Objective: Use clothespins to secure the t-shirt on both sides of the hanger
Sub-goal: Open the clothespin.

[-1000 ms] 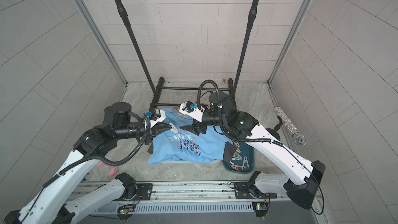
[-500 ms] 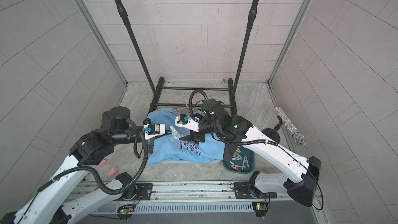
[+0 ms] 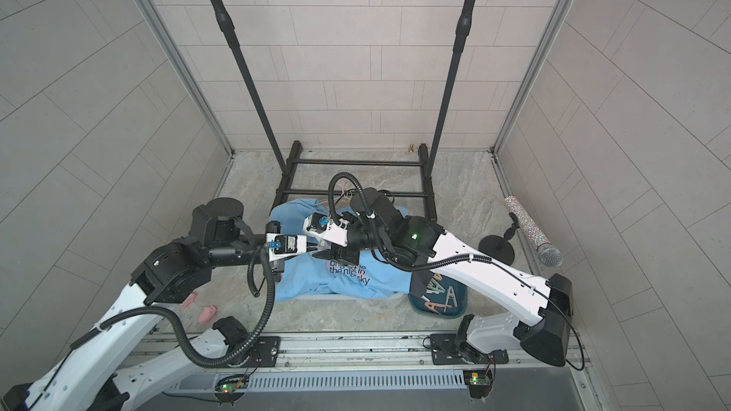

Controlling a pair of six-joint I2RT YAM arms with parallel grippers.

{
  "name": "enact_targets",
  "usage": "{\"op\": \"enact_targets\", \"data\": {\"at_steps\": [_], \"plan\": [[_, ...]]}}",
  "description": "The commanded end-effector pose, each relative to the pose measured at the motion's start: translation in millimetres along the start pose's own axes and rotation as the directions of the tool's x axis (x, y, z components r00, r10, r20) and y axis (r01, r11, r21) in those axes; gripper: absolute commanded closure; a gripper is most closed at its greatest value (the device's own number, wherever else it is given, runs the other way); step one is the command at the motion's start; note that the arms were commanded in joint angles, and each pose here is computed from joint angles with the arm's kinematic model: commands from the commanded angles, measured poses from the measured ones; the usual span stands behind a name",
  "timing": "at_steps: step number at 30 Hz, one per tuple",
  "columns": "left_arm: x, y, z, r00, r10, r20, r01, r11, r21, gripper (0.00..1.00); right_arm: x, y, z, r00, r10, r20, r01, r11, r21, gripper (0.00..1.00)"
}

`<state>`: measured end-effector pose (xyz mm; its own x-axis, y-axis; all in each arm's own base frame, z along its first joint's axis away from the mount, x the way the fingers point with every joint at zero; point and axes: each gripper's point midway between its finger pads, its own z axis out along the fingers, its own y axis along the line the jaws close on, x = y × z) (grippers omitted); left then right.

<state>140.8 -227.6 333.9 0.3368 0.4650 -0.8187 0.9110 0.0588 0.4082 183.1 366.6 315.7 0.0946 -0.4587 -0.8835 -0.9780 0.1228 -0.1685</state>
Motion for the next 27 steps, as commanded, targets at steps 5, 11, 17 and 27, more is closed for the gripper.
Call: {"op": "enact_targets", "data": {"at_steps": [5,11,17,27], "plan": [[7,-5,5,1.000,0.003,-0.018,-0.002,1.000,0.024,1.00,-22,-16,-1,0.998,0.010,0.068,-0.016,0.996,0.093,0.58],[8,-4,5,1.000,-0.002,-0.024,0.002,1.000,0.022,1.00,-20,-11,0,0.998,0.005,0.066,-0.010,0.997,0.071,0.67],[3,9,-1,0.998,-0.057,-0.016,0.056,0.996,-0.063,0.68,-12,-16,1,0.999,-0.020,0.045,0.015,0.994,0.106,0.74],[20,42,-19,0.980,-0.197,-0.041,0.174,0.932,-0.318,0.49,10,-52,9,0.999,0.028,0.033,-0.033,0.985,0.167,0.90]]}}
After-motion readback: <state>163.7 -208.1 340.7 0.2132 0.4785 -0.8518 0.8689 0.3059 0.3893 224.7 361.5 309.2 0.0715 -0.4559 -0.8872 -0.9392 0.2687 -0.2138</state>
